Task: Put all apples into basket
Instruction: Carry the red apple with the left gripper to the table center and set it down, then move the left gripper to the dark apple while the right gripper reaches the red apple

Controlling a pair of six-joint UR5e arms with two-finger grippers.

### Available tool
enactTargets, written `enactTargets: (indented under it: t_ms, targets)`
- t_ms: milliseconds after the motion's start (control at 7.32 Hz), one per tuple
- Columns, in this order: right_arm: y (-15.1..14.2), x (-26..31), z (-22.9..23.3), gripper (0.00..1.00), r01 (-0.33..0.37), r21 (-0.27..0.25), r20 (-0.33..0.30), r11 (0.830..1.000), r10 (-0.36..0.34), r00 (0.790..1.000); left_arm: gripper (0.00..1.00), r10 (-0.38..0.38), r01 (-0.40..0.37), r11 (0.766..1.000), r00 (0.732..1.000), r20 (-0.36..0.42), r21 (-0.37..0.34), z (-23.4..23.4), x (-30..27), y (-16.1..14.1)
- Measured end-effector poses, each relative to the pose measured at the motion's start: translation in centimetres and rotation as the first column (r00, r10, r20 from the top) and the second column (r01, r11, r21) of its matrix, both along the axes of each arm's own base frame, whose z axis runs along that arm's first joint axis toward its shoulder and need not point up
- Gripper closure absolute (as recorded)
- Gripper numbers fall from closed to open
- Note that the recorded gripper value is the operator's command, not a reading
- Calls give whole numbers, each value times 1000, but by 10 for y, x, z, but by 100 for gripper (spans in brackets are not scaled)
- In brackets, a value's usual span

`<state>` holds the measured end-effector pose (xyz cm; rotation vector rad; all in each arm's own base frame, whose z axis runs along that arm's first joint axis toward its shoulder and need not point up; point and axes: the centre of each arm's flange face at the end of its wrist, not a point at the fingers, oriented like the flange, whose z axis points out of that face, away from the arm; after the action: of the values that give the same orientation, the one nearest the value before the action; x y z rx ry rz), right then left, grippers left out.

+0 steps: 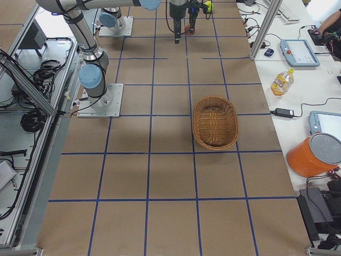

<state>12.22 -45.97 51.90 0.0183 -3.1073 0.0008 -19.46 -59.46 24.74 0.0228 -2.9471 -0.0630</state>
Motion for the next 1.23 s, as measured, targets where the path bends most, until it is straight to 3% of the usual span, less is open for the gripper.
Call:
enactTargets:
  t_ms: [410,546,683,1229]
  targets:
    - [0,0,-3,0,-3,6,-1,1000,3,1000,84,11,-12,999,1000,-16,-44,-32,-118,11]
    - [1,0,-5,0,-3,11,-1,1000,3,1000,65,8,-8,999,1000,-10,-45,-38,-141,20]
    - [1,0,-6,0,-3,13,-1,1000,3,1000,1,7,-7,999,1000,-2,-42,-44,-150,24]
    - [-1,-10,-9,0,14,16,-55,1000,-13,998,0,40,-40,998,999,18,-42,-43,-150,25]
